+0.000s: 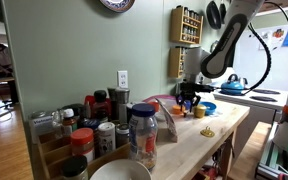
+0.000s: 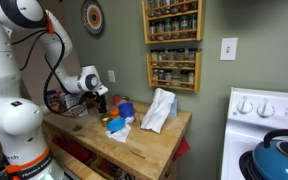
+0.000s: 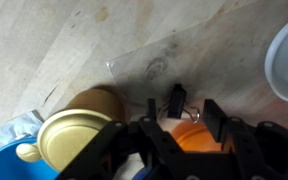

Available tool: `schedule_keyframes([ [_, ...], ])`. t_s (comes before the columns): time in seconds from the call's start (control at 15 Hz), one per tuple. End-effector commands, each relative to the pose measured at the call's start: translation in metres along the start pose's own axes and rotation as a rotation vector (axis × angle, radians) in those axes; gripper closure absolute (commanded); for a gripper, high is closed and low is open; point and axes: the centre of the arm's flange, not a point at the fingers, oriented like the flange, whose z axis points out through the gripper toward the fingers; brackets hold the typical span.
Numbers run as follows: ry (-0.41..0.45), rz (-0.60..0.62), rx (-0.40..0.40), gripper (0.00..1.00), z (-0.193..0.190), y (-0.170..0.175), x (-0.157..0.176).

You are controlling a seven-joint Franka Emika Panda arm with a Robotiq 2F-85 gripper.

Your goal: Put the black clip on the cereal bag

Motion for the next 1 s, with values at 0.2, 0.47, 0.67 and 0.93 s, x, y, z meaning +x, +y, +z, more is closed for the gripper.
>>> schedule_keyframes([
  [0.2,0.018,0.010,0.018,0.58,0.013,-0.007,-0.004],
  [0.47,0.027,0.015,0.024,0.73,0.010,-0.008,-0.002],
  [0.67,0.022,0.017,0.026,0.87,0.005,-0.007,0.000],
  [0.93,0.000,0.004,0.022,0.93,-0.005,-0.006,0.001],
])
